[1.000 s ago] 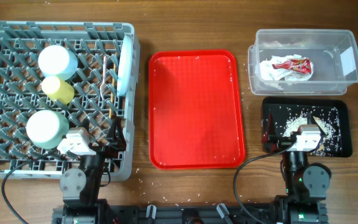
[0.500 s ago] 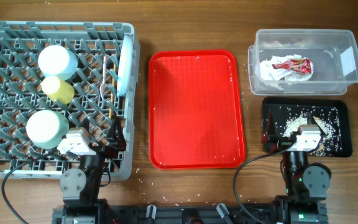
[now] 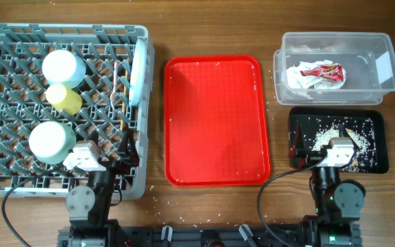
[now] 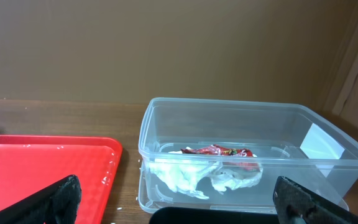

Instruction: Sort waste into correct bins and load items into the dishwasher rack

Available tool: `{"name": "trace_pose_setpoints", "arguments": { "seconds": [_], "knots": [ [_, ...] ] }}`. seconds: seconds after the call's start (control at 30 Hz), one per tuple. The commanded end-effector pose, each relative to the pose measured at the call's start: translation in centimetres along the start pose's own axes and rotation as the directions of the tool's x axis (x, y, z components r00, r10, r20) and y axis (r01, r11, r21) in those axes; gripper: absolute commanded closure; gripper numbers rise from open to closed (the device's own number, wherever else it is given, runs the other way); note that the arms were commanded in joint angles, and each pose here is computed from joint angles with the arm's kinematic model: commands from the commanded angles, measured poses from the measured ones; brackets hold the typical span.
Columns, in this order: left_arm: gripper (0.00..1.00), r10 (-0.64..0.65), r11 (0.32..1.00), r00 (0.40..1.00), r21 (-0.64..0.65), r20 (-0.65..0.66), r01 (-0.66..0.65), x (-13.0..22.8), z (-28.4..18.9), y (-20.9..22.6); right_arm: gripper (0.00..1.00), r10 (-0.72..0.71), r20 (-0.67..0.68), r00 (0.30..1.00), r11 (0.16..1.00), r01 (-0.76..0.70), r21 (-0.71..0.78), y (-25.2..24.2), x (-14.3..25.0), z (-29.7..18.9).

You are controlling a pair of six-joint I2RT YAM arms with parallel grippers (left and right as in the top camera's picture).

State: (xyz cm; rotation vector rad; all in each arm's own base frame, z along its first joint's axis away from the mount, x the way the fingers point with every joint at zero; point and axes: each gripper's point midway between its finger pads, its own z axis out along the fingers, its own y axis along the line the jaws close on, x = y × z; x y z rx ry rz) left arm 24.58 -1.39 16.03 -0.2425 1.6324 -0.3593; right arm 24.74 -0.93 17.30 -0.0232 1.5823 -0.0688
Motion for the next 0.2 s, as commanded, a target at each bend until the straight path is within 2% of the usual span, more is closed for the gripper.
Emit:
{"name": "trace_pose_setpoints", "arguments": {
  "seconds": [0.0, 0.17],
  "knots": [
    [0.00, 0.019, 1.000, 1.000, -0.011, 0.003, -0.019, 0.12, 0.01, 0.30, 0.00, -0.020, 0.015, 1.000, 1.000, 0.020, -0.019, 0.33, -0.26, -0.08],
    [0.00, 0.019, 1.000, 1.000, -0.011, 0.003, -0.019, 0.12, 0.01, 0.30, 0.00, -0.020, 0.015, 1.000, 1.000, 0.020, -0.019, 0.33, -0.26, -0.08]
  ]
}}
